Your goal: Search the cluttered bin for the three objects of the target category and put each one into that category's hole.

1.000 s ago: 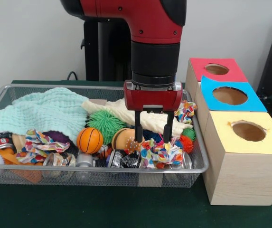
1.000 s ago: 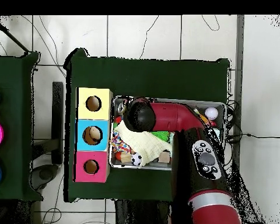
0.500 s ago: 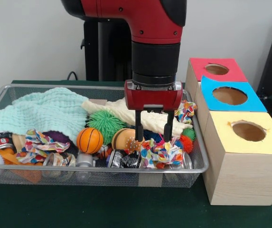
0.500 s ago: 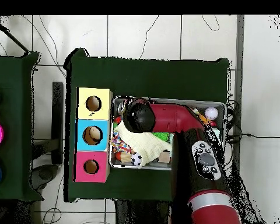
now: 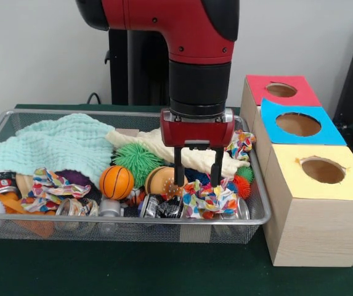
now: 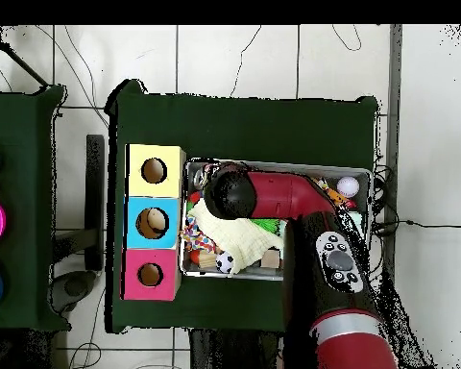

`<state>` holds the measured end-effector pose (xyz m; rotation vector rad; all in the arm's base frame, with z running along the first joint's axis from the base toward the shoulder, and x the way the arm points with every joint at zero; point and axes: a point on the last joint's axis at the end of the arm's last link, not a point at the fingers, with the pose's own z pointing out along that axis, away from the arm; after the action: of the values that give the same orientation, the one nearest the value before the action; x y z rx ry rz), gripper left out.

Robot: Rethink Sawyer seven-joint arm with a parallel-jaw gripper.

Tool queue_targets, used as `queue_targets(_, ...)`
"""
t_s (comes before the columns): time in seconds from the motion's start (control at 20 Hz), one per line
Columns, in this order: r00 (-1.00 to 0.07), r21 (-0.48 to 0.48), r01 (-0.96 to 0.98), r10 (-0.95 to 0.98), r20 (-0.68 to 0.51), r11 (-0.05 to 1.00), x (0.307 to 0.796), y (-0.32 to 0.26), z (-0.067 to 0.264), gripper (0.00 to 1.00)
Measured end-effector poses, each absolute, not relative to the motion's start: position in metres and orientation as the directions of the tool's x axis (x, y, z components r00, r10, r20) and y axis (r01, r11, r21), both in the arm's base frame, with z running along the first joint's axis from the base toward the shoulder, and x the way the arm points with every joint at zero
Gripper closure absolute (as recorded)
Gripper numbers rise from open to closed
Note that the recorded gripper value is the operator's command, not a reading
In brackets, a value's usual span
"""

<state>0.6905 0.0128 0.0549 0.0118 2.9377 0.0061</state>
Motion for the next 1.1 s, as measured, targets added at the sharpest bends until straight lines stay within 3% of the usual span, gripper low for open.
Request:
queue_targets(0.4, -0.984, 0.013, 0.008, 0.01, -0.177, 1.0, 0.684, 0.014, 0.039, 0.0)
queue_targets(0.45, -0.985, 0.014, 0.008, 0.01, -0.174, 1.0, 0.683, 0.015, 0.037, 1.0)
queue_targets(1.1, -0.983, 0.014, 0.013, 0.016, -0.18, 1.0, 0.683, 0.011, 0.036, 1.0)
